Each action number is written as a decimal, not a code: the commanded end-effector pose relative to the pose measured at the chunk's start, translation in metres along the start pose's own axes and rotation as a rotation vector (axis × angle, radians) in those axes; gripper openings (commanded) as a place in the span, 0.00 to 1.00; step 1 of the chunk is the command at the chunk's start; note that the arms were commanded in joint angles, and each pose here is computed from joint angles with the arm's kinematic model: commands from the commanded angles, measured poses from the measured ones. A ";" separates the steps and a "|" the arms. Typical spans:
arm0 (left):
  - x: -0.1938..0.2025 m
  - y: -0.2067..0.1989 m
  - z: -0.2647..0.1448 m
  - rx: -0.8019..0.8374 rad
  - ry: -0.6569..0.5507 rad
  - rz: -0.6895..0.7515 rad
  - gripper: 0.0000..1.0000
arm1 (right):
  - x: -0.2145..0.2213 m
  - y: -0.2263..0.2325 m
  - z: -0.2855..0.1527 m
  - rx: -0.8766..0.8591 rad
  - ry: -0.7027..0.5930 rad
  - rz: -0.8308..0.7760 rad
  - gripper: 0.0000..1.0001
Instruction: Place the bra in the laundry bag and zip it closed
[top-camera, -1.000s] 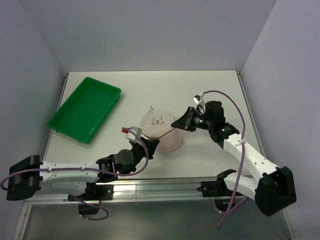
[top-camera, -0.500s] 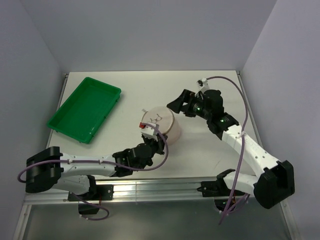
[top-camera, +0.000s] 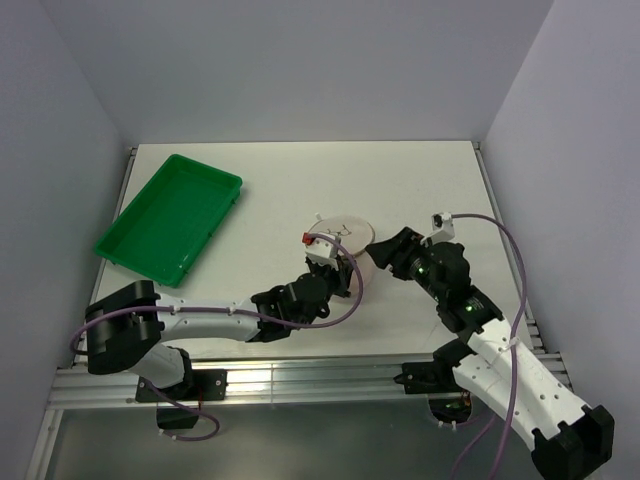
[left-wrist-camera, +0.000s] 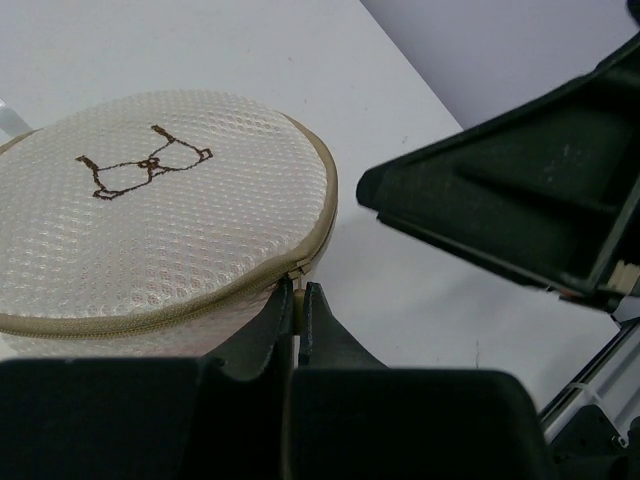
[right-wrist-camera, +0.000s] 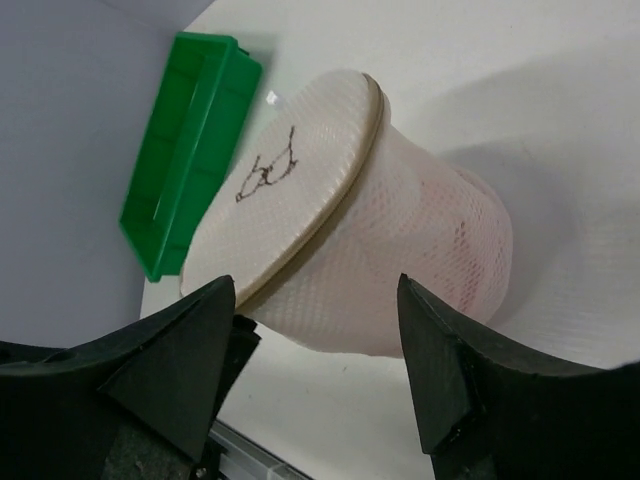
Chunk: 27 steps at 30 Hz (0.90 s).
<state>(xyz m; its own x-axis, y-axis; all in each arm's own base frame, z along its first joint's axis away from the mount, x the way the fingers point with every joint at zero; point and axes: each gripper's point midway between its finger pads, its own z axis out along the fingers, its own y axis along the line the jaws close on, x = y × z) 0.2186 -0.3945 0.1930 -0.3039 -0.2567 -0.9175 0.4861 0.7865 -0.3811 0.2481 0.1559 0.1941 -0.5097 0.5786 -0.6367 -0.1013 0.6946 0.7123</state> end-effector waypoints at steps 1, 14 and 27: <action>-0.021 -0.019 0.004 0.057 -0.058 -0.066 0.00 | -0.003 0.006 -0.003 -0.024 -0.039 0.057 0.74; 0.003 -0.022 0.000 0.114 -0.003 -0.086 0.00 | 0.021 0.021 0.012 -0.097 0.060 0.125 0.39; 0.035 0.023 -0.025 0.017 0.085 -0.058 0.00 | 0.007 0.014 0.023 -0.046 0.014 0.077 0.00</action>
<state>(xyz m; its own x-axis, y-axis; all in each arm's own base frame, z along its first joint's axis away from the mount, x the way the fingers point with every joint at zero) 0.1999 -0.3925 0.1641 -0.3933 -0.2617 -0.8814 0.5180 0.7289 -0.4475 0.2366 0.1944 0.1653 -0.6526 0.5692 -0.5002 -0.0775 0.6065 0.7913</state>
